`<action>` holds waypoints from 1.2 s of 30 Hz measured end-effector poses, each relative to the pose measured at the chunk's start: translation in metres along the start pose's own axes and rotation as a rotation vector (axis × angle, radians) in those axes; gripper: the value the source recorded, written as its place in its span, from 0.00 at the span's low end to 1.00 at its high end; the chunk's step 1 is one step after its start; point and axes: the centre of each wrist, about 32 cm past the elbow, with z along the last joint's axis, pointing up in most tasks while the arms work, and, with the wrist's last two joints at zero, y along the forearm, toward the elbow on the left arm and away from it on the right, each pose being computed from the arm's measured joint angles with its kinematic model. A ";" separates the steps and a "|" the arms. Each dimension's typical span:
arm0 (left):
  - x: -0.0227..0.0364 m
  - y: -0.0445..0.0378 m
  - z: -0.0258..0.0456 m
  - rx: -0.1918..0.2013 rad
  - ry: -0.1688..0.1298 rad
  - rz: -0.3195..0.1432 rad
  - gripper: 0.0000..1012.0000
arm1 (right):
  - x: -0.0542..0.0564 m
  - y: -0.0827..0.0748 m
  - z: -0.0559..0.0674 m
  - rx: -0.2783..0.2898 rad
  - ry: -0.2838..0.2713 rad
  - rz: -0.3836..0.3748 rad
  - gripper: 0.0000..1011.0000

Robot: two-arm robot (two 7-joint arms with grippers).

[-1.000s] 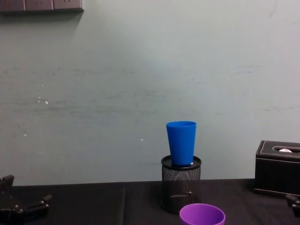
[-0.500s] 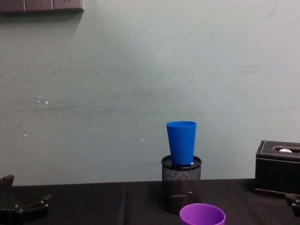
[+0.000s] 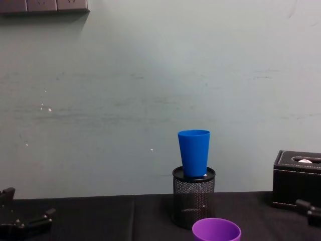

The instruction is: Pick up one cup with a gripper and tap it against the other cup.

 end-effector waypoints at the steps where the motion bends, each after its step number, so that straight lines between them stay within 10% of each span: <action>1: 0.0000 0.0000 0.0000 0.000 0.000 0.000 1.00 | 0.002 -0.002 0.000 -0.001 0.005 0.028 0.99; 12: 0.0000 0.0000 0.0000 0.000 0.000 0.000 1.00 | 0.007 -0.009 0.005 -0.076 0.091 0.427 0.99; 36: 0.0000 0.0000 0.0000 0.000 0.000 0.000 1.00 | -0.006 0.038 0.004 -0.097 0.132 0.496 0.99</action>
